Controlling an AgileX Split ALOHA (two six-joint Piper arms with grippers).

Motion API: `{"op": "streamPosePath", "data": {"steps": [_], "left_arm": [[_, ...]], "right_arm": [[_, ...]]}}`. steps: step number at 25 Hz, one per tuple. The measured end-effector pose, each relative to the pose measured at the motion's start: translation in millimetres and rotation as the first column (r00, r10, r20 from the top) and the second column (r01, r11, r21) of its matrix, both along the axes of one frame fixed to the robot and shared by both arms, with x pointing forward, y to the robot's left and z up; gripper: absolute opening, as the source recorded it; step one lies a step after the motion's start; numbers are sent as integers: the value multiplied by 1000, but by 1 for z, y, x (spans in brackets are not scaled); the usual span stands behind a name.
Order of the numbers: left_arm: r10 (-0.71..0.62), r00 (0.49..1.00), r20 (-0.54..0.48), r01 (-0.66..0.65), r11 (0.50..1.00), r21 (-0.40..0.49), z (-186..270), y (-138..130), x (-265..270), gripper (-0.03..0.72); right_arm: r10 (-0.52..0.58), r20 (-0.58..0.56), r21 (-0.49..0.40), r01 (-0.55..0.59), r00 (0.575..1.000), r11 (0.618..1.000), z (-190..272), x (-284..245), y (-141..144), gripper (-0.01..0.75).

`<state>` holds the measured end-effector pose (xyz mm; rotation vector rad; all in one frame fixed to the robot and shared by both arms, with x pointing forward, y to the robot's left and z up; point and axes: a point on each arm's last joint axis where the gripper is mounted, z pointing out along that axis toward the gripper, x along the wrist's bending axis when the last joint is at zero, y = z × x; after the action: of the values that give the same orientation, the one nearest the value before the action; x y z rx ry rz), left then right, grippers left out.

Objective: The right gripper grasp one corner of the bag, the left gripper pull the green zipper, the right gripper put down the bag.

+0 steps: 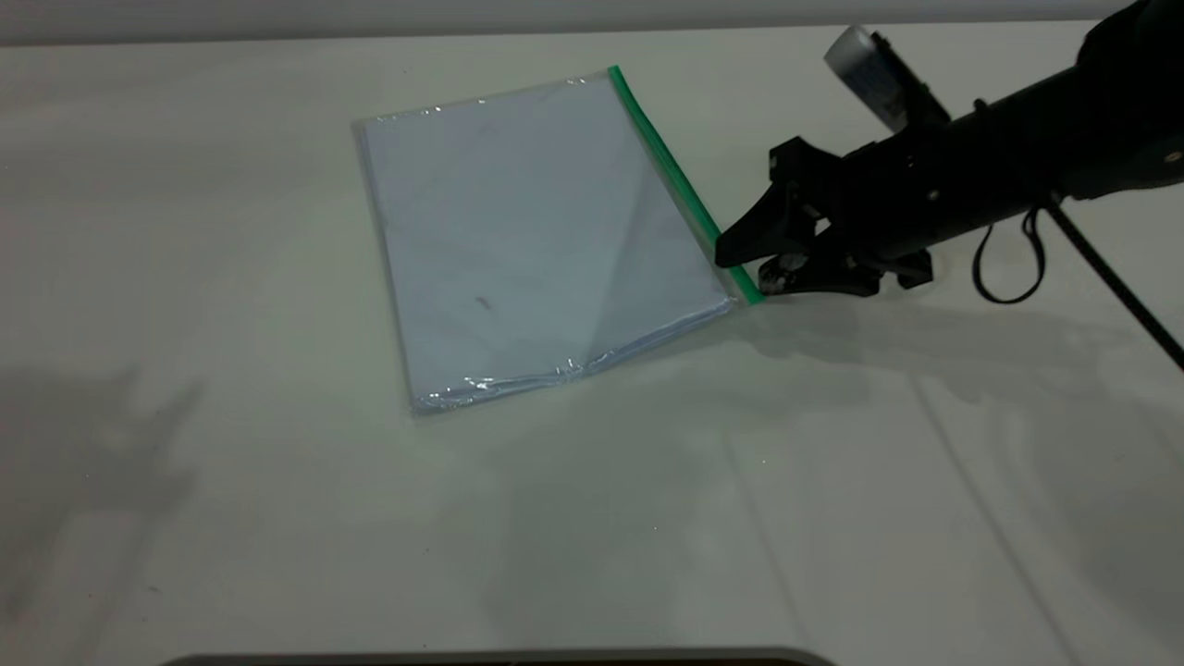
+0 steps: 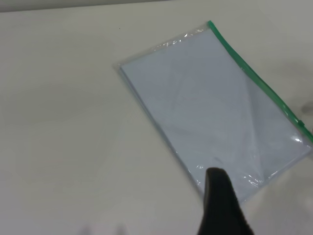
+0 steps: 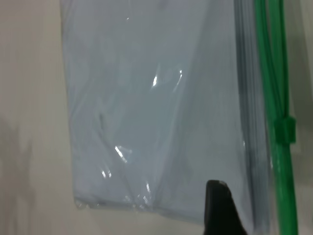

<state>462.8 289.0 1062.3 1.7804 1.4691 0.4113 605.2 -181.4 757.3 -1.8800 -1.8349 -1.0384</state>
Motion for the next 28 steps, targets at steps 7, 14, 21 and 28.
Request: {"op": "streamPosePath", "data": {"steps": [7, 14, 21, 28], "left_arm": [[3, 1000, 3, -3, 1000, 0, 0, 0, 0, 511], [15, 1000, 16, -15, 1000, 5, 1, 1, 1, 511], [15, 1000, 16, -15, 1000, 5, 1, 1, 1, 511], [17, 1000, 18, -17, 1000, 6, 1, 1, 2, 511]], "right_arm": [[-7, -13, 9, 7, 1000, 1000, -6, 2, 2, 485], [61, -11, 3, -61, 998, 998, -6, -6, 28, 482], [55, 4, -57, -55, 998, 997, -9, -1, 31, 302], [107, 7, -10, -107, 994, 994, -6, -4, 35, 33]]}}
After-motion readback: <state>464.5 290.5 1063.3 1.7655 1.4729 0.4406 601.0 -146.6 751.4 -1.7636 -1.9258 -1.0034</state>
